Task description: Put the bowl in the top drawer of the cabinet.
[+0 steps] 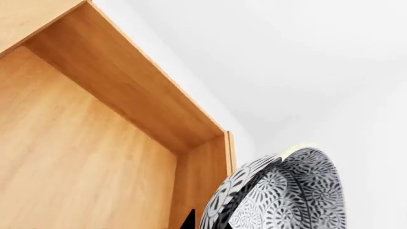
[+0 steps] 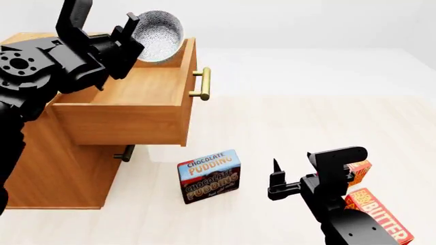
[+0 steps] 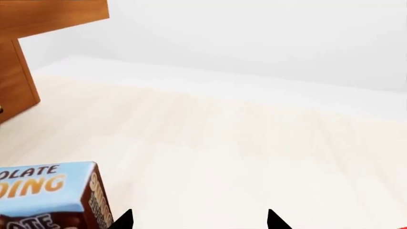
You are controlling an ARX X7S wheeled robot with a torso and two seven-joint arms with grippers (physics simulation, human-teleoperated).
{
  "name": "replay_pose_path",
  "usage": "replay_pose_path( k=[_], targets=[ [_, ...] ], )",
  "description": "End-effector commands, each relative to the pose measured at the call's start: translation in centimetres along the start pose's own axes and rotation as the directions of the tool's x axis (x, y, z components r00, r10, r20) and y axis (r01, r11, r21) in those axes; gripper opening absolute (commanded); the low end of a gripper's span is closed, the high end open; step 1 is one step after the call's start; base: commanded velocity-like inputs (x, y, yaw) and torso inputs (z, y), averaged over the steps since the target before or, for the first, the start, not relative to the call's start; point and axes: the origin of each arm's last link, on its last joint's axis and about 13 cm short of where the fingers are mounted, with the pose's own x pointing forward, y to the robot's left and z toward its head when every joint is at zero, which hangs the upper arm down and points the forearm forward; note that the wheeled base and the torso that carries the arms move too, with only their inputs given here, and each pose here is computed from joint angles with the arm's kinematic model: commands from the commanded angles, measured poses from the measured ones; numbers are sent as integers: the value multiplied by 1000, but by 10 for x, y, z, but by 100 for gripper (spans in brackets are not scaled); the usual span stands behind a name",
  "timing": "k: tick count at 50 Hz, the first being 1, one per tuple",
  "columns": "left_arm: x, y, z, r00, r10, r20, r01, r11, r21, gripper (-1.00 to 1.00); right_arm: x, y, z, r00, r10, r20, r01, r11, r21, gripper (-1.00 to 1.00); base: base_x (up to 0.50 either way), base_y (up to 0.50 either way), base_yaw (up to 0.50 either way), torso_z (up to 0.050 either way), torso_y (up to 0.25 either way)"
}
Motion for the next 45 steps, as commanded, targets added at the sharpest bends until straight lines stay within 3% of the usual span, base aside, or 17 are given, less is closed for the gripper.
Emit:
replay_pose_path(
  k=[1,45],
  targets=[
    [9,5,-3,998,58,7,-58,998,-34,-100,-2,-1,-1,1000,-4,-3,4,1000,-1,100,0,0,0,0,0],
    [18,29,-17,947,321,-4,-320,941,-113,-100,-5,-4,-10,1000,-17,-16,17,1000,-11,100,0,0,0,0,0]
  ],
)
